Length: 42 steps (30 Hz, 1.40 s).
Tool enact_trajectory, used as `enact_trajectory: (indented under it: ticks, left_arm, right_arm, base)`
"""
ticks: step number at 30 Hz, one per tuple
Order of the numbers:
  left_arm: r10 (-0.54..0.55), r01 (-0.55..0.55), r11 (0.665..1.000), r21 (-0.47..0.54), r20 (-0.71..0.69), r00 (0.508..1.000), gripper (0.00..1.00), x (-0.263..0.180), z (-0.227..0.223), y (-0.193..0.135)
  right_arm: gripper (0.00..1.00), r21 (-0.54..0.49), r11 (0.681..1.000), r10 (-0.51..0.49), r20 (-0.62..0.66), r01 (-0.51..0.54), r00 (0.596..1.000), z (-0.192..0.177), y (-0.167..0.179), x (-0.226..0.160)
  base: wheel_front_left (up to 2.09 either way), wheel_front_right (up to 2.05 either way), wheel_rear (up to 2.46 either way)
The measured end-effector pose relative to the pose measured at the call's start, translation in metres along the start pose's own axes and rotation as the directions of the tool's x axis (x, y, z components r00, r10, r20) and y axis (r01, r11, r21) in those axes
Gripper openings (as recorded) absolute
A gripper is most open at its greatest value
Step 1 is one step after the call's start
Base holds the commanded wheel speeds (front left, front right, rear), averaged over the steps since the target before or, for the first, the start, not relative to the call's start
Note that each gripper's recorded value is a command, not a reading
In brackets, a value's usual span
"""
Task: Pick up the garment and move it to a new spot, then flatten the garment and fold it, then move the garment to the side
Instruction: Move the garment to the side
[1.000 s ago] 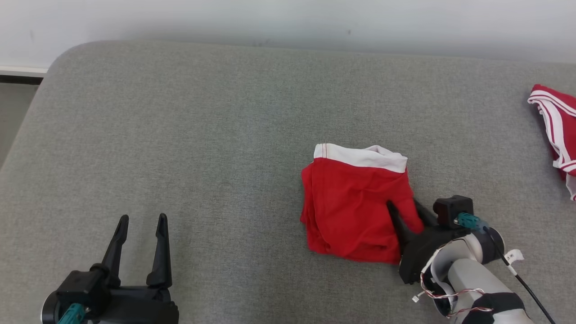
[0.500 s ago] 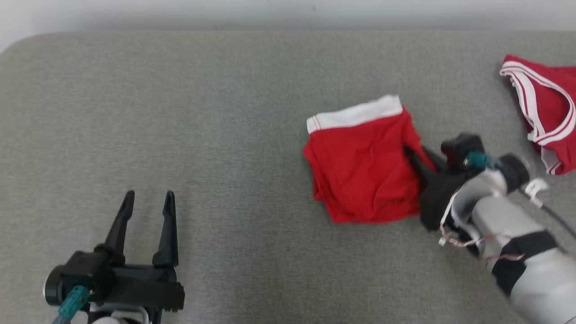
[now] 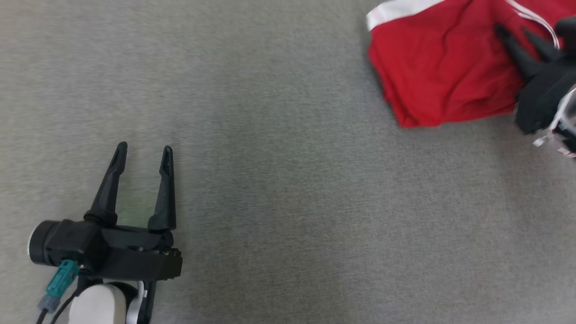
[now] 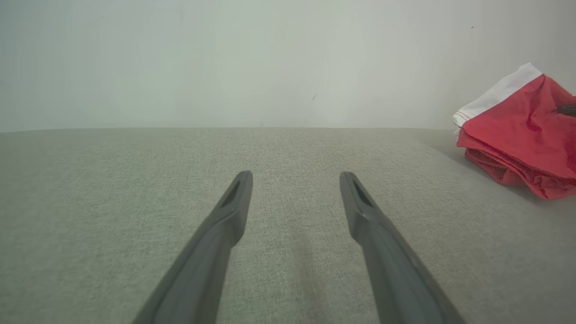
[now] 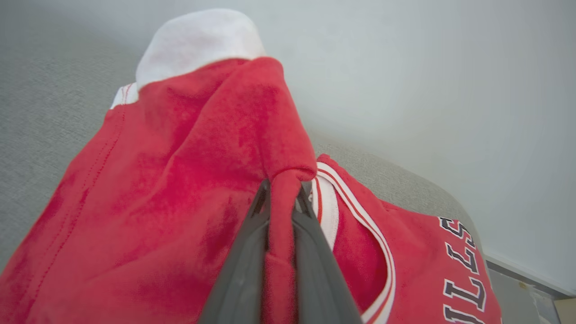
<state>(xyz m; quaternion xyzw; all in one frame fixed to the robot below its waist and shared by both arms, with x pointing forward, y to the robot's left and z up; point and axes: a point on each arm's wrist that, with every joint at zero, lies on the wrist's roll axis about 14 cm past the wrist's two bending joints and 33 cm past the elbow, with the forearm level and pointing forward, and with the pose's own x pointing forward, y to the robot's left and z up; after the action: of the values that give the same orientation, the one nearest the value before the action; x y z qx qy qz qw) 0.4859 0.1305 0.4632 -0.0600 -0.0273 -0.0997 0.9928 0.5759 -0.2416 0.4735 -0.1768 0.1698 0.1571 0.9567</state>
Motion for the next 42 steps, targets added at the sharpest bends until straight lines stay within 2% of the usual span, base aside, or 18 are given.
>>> enact_trajectory:
  ticks: [7,15,23,26,28,29,31,35,38,41,42]
  left_arm:
    - [-0.083,0.083,0.997,-0.009,-0.010,0.997,1.00,0.022,-0.022,-0.021]
    - [-0.155,0.155,0.988,-0.011,-0.007,0.988,1.00,0.036,-0.040,-0.035]
    - [-0.181,0.180,0.983,-0.017,-0.018,0.983,1.00,0.039,-0.051,-0.039]
    - [-0.178,0.178,0.984,-0.016,-0.024,0.984,1.00,0.039,-0.054,-0.037]
    - [-0.177,0.177,0.984,-0.016,-0.027,0.984,1.00,0.039,-0.055,-0.036]
    - [-0.175,0.175,0.984,-0.017,-0.028,0.984,1.00,0.039,-0.056,-0.035]
    - [-0.175,0.174,0.985,-0.018,-0.029,0.984,1.00,0.039,-0.057,-0.035]
    - [-0.168,0.168,0.986,-0.018,-0.031,0.985,1.00,0.039,-0.057,-0.033]
    - [-0.154,0.153,0.988,-0.019,-0.029,0.988,1.00,0.038,-0.055,-0.031]
    - [-0.135,0.135,0.991,-0.013,-0.029,0.990,1.00,0.037,-0.051,-0.027]
    - [-0.135,0.135,0.991,-0.013,-0.029,0.990,1.00,0.037,-0.051,-0.027]
  right_arm:
    - [0.00,0.004,0.989,-0.145,-0.103,0.146,0.984,-0.021,-0.072,-0.024]
    - [0.00,-0.054,0.957,-0.289,-0.247,0.285,0.925,-0.045,-0.141,-0.045]
    - [0.00,-0.170,0.933,-0.358,-0.357,0.317,0.863,-0.066,-0.172,-0.054]
    - [0.00,-0.216,0.926,-0.371,-0.371,0.309,0.851,-0.070,-0.177,-0.052]
    - [0.00,-0.220,0.926,-0.370,-0.359,0.307,0.857,-0.069,-0.177,-0.047]
    - [0.38,-0.229,0.924,-0.372,-0.349,0.307,0.860,-0.067,-0.178,-0.044]
    - [1.00,-0.255,0.918,-0.380,-0.341,0.305,0.860,-0.066,-0.181,-0.041]
    - [1.00,-0.323,0.901,-0.387,-0.303,0.288,0.871,-0.056,-0.183,-0.036]
    - [1.00,-0.329,0.892,-0.392,-0.219,0.311,0.893,-0.032,-0.186,-0.033]
    - [1.00,-0.310,0.900,-0.353,-0.109,0.306,0.929,-0.008,-0.173,-0.024]
    - [1.00,-0.310,0.900,-0.353,-0.109,0.306,0.929,-0.008,-0.173,-0.024]
  base:
    - [0.00,0.00,0.00]
    - [0.00,0.00,0.00]
    - [0.00,0.00,0.00]
    - [0.00,0.00,0.00]
    - [0.00,0.00,0.00]
    - [0.00,0.00,0.00]
    - [0.00,0.00,0.00]
    - [0.00,0.00,0.00]
    - [0.00,0.00,0.00]
    - [0.00,0.00,0.00]
    - [0.00,0.00,0.00]
